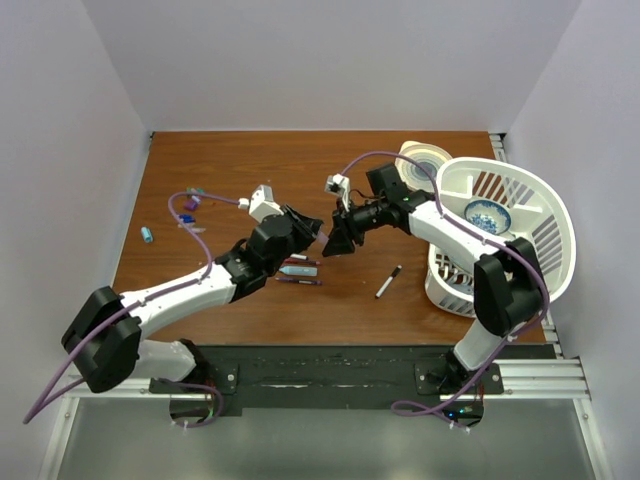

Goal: Open the pen caps

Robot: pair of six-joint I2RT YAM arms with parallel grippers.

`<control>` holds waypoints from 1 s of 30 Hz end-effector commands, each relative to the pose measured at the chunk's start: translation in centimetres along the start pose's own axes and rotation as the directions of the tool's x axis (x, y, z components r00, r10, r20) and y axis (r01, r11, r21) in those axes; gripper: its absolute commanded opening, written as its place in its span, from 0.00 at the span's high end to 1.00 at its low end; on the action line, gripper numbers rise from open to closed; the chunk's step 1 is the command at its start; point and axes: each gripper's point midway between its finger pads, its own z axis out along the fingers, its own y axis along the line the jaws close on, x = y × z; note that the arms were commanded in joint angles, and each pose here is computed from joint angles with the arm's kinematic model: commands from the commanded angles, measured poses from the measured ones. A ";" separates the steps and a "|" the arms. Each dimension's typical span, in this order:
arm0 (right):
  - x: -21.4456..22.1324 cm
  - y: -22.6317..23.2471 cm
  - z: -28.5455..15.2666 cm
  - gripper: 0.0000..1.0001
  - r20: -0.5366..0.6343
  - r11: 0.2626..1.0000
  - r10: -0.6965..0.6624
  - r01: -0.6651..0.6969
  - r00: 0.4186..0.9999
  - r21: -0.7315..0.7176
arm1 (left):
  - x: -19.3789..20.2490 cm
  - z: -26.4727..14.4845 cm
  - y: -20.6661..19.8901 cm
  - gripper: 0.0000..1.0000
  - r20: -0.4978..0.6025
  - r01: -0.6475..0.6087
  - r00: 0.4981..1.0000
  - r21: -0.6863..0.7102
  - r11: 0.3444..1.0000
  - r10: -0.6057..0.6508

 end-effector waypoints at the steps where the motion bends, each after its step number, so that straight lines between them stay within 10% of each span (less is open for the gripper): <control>1: 0.7 0.4 1.2 0.54 -0.042 1.000 -0.011 0.011 0.999 -0.014 | -2.9 -0.5 -2.4 1.00 0.069 0.026 0.997 0.113 0.993 -0.034; 4: 1.0 0.5 1.9 0.60 -0.059 1.000 -0.010 0.009 0.998 -0.023 | -3.7 -0.5 -1.9 1.00 0.070 0.042 0.996 0.121 0.992 -0.051; 7: 1.0 0.5 2.0 0.99 -0.061 1.000 -0.010 0.009 0.998 -0.015 | -4.6 -0.6 -0.9 1.00 0.084 0.051 0.995 0.109 0.993 -0.061; 20: 2.6 1.4 3.8 1.00 -0.144 0.999 -0.014 0.008 0.989 -0.039 | -19.9 -3.7 10.4 1.00 0.380 0.192 0.910 -0.027 0.981 -0.167; 30: 2.6 0.4 3.1 1.00 -0.168 0.997 -0.074 0.079 0.983 0.022 | -16.2 -5.9 25.1 1.00 0.390 0.390 0.882 -0.292 0.874 -0.263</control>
